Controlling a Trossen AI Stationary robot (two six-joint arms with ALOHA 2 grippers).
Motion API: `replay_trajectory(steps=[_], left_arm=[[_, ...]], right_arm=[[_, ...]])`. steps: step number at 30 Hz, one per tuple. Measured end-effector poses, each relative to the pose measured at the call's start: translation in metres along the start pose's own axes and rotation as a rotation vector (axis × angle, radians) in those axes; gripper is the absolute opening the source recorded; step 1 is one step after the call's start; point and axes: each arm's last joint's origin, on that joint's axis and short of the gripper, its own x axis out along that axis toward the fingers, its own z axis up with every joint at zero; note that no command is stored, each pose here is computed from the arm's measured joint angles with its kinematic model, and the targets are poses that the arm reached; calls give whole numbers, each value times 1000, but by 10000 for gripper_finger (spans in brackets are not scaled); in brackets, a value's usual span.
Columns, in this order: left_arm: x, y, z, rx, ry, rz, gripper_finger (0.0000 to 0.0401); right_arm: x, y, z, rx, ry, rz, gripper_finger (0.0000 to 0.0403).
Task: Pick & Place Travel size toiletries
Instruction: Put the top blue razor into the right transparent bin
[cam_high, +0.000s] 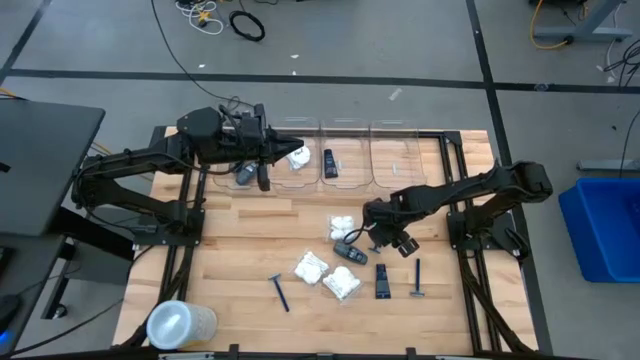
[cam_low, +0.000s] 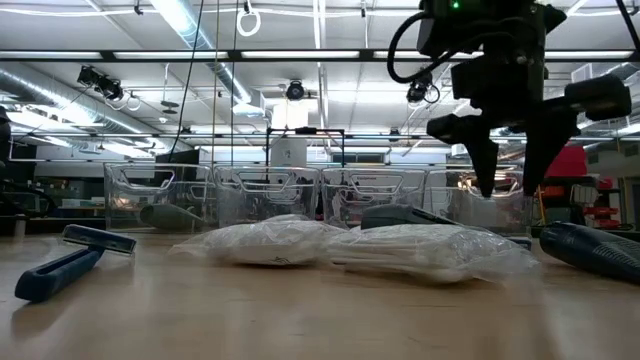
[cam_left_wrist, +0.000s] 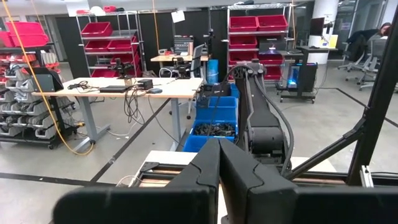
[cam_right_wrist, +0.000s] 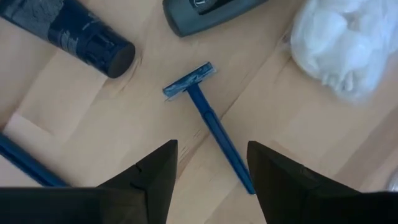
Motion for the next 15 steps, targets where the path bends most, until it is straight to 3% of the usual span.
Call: replay_trajectory(steps=[15], left_arm=[[0, 0, 0, 0, 0, 8, 10]], right_arm=[[34, 5, -14, -131, -66, -47, 180]])
